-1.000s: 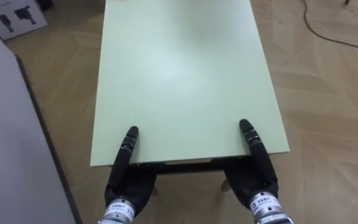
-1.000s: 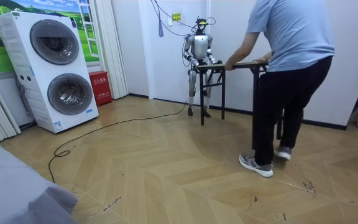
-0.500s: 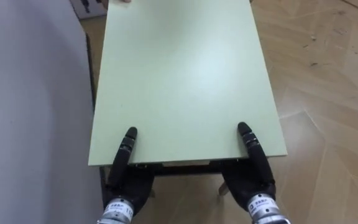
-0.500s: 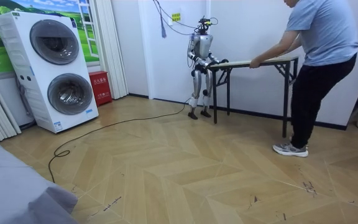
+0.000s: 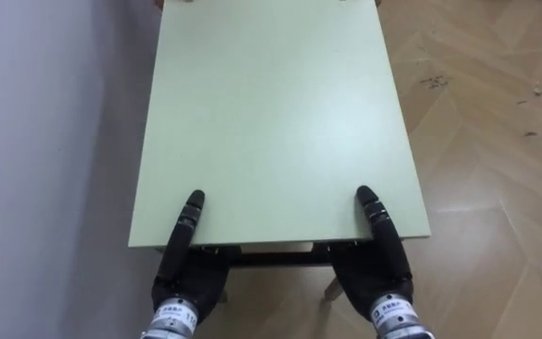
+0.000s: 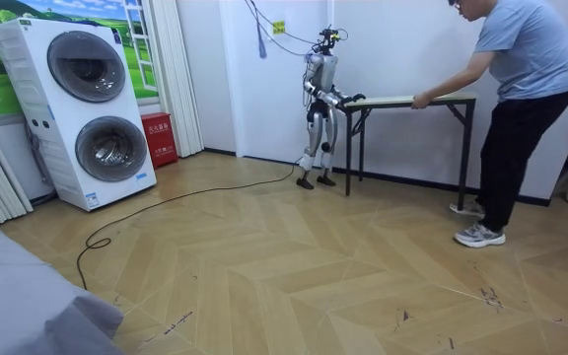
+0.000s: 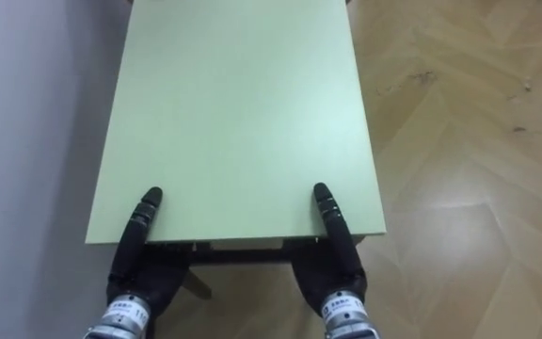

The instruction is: Move table with human

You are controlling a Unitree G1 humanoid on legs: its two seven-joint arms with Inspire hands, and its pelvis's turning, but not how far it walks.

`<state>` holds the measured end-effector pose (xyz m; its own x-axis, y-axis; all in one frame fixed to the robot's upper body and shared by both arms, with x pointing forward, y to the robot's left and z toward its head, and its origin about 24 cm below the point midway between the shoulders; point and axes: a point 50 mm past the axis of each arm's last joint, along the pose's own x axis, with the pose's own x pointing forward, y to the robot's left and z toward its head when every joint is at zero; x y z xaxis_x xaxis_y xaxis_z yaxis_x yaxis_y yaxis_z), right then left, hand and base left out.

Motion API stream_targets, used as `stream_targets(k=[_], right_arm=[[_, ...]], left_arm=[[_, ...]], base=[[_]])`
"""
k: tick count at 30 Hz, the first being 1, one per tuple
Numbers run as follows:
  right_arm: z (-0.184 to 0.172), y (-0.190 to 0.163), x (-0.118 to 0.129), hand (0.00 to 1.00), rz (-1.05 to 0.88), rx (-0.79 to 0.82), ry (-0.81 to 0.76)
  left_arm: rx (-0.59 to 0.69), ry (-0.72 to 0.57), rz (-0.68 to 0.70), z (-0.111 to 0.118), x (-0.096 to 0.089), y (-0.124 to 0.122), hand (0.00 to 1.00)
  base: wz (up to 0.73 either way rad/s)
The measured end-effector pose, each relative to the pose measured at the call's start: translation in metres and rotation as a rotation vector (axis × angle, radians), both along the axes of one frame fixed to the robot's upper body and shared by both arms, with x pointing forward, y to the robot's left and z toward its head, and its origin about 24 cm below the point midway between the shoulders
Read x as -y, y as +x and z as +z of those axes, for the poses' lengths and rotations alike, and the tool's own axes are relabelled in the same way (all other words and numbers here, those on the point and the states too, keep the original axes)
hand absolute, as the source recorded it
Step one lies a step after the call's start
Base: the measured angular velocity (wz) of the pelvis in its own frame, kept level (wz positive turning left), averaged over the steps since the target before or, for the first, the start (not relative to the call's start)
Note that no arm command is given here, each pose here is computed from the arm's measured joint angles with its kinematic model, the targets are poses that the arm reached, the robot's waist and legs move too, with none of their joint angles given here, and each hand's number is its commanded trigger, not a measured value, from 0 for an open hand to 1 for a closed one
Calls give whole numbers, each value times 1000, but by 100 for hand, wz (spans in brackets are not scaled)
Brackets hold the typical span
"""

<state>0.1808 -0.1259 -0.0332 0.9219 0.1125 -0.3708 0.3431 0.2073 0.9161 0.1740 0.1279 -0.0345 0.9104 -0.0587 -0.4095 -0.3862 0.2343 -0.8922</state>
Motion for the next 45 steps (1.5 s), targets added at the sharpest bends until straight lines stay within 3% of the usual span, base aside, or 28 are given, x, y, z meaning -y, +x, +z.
stream_targets(k=[18, 45], right_arm=[[-1, -1, 7, 100, -15, -17, -6], [-6, -3, 7, 100, -39, -78, 15]], left_arm=[[-24, -1, -31, -1, 1, 3, 100], [-54, 33, -54, -3, 5, 3, 100]], base=[[27], [-2]])
